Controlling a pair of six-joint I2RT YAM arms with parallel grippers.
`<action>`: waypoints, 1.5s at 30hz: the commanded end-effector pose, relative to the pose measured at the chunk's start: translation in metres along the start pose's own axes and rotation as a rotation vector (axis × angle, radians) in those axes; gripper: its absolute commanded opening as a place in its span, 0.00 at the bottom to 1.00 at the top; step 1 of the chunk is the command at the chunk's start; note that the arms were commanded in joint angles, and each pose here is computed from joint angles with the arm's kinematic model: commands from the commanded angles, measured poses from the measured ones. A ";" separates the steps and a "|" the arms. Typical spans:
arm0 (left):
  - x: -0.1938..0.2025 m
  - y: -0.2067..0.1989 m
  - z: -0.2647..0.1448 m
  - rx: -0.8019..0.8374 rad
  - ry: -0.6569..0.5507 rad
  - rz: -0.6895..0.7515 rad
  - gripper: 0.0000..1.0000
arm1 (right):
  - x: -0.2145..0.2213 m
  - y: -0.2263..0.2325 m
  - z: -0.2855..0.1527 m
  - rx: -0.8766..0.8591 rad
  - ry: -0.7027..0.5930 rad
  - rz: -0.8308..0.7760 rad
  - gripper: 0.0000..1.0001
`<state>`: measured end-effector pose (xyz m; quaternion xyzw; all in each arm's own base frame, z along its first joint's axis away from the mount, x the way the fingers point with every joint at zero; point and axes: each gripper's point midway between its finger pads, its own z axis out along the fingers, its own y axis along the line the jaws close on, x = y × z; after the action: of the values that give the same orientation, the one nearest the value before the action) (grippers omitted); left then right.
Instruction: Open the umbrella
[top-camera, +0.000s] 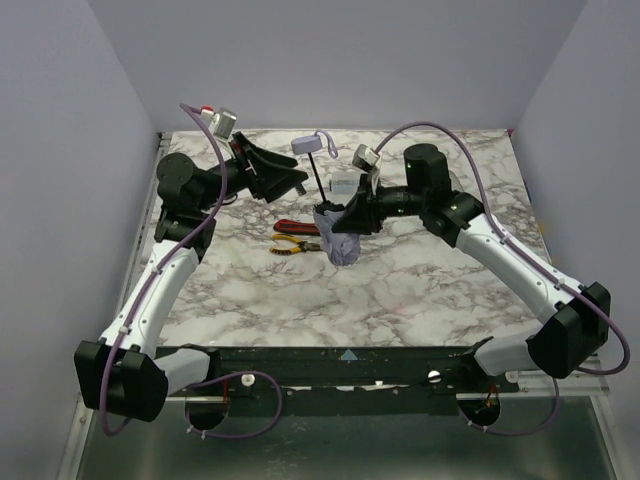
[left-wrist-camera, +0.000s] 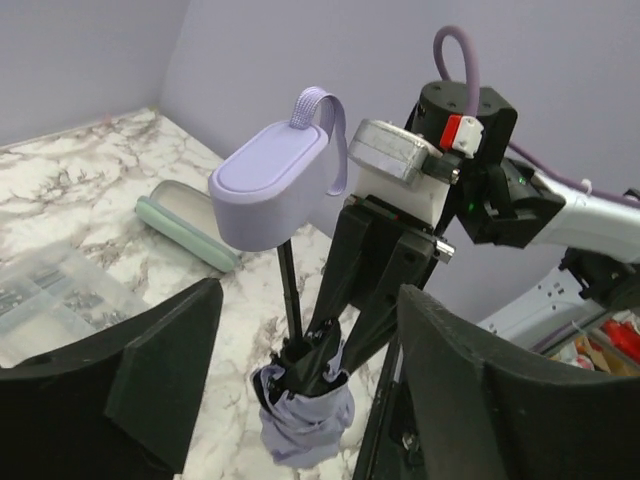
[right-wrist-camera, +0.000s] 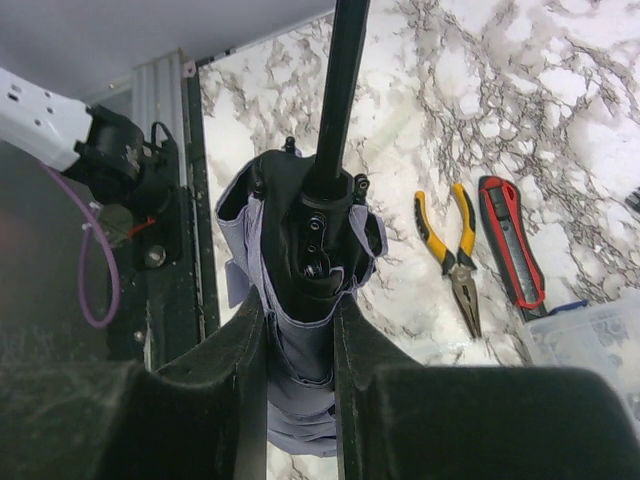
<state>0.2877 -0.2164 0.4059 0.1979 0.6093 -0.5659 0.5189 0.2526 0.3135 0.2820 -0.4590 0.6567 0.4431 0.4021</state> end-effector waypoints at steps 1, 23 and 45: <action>-0.024 0.006 0.010 -0.100 -0.146 -0.026 0.65 | -0.040 0.008 0.006 -0.060 -0.123 0.038 0.00; -0.046 0.003 0.053 -0.169 -0.261 -0.086 0.26 | -0.030 0.019 0.012 -0.114 -0.133 0.050 0.00; -0.143 0.011 0.047 -0.185 -0.494 0.079 0.14 | 0.018 0.019 0.012 -0.096 -0.048 0.048 0.00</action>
<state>0.3618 -0.2306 0.4802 0.0378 0.5693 -0.5353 0.6229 0.2414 0.3255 0.2675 -0.4301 0.6448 0.4968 0.3905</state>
